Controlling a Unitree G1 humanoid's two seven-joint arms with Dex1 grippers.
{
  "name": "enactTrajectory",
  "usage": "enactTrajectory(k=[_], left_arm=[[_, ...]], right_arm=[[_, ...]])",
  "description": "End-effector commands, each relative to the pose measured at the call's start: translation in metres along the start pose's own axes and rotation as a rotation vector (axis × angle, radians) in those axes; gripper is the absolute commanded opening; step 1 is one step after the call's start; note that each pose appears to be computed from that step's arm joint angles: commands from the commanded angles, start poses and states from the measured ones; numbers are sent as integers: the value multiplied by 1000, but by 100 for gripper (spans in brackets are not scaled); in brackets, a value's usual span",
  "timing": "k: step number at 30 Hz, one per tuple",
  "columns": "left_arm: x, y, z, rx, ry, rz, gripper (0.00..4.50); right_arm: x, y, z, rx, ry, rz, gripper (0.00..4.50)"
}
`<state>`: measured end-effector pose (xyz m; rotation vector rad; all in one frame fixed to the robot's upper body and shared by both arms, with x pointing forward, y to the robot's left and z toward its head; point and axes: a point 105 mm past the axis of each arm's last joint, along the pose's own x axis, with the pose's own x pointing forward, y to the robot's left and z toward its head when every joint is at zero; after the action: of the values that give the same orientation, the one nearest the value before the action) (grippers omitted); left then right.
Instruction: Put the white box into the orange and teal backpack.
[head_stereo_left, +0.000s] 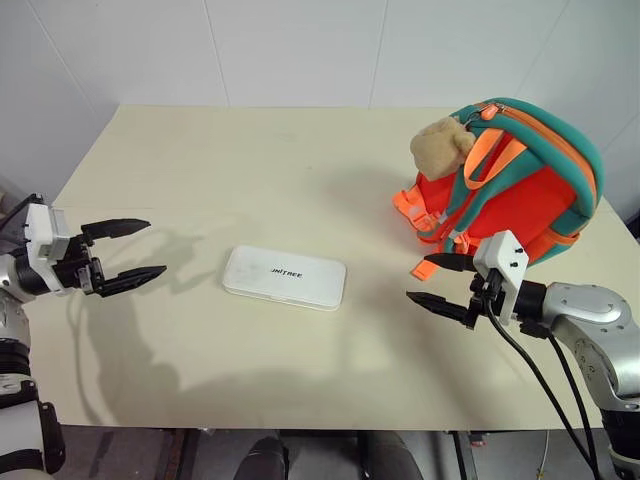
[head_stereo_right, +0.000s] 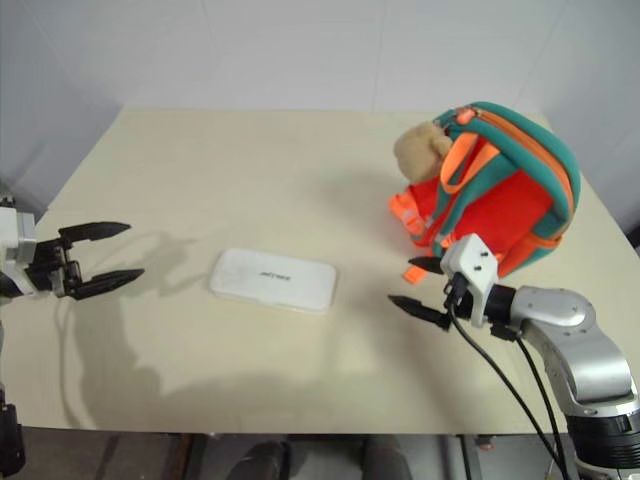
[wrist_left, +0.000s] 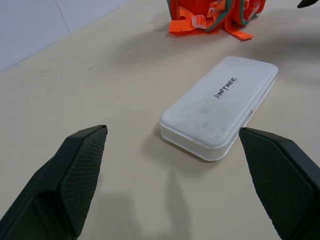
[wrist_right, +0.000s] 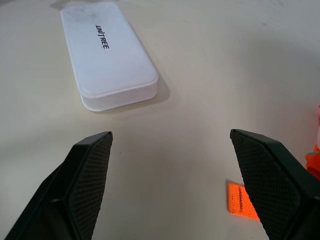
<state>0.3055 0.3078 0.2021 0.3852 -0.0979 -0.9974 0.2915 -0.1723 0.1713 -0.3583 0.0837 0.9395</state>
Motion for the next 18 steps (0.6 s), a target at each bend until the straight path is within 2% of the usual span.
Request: enactTrajectory(k=[1,8,15,18], left_arm=[[-7,-1,12,37,-19,-35,450],[2,-1,11,32,-30,-37,450],[5,7,16,69,-56,46,450],[4,5,10,62,-24,45,450]], right_arm=[[-1,2,19,-50,-56,10,449],[4,9,22,-44,-72,12,449],[13,11,21,-34,-79,-12,449],[16,8,22,-30,-75,-50,449]])
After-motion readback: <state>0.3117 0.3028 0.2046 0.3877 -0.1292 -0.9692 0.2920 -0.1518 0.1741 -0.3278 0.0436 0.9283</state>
